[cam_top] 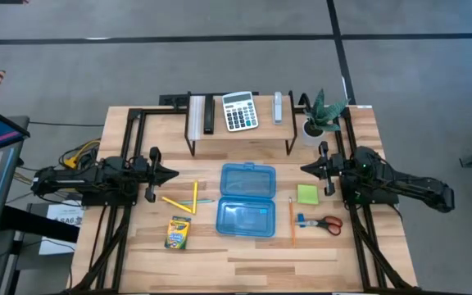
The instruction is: Pack school essentials
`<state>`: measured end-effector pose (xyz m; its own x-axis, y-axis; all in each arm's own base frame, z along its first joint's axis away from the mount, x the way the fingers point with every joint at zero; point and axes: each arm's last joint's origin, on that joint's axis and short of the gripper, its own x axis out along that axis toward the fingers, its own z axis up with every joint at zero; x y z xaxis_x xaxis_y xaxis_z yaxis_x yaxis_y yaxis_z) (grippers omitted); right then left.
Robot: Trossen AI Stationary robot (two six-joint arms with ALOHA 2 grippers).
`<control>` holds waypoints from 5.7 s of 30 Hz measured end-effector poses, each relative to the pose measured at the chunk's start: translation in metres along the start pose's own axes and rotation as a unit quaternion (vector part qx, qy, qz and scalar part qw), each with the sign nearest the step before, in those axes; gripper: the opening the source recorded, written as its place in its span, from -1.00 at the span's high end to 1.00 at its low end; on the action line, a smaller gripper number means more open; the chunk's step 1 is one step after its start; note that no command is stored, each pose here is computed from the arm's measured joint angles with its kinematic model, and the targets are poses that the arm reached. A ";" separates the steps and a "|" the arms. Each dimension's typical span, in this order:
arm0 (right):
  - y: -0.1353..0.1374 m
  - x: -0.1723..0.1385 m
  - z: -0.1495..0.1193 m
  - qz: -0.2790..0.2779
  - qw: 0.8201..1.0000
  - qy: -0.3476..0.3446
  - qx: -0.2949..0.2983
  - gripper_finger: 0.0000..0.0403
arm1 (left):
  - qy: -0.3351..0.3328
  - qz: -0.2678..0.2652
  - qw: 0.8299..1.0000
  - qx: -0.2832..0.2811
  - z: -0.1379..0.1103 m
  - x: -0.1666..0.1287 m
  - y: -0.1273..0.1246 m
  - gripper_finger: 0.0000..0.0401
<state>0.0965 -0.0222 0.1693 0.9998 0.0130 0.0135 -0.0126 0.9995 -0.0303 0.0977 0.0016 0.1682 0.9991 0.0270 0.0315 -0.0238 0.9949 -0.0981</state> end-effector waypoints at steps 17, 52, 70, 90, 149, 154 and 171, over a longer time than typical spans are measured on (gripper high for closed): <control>0.000 0.000 0.000 0.000 1.000 0.000 0.000 0.86 | 0.000 0.000 1.000 0.000 0.000 0.000 0.000 1.00; 0.000 0.000 0.000 0.000 1.000 0.000 0.000 0.86 | -0.001 0.000 1.000 -0.005 0.000 0.000 0.000 1.00; 0.000 0.000 0.000 0.000 1.000 0.000 0.000 0.86 | -0.002 0.000 1.000 0.003 0.000 0.000 0.000 1.00; 0.000 0.000 0.000 0.000 1.000 0.000 0.000 0.86 | -0.007 0.023 0.999 -0.037 0.001 0.000 0.001 1.00; 0.001 -0.013 0.065 -0.031 0.983 -0.179 -0.002 0.86 | -0.014 0.033 0.991 -0.126 0.001 0.000 0.002 1.00; 0.001 -0.014 0.068 -0.030 0.983 -0.180 0.000 0.86 | -0.014 0.033 0.992 -0.122 0.001 0.000 0.002 1.00; -0.006 0.001 0.083 -0.053 0.994 -0.097 0.009 0.86 | -0.013 0.033 0.994 -0.099 0.001 0.000 0.002 1.00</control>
<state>0.0969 -0.0253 0.2520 0.9740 -0.0884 0.2086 0.0906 0.9959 -0.0008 0.0975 0.0036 0.1695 0.9945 0.0957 0.0435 -0.0787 0.9522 -0.2951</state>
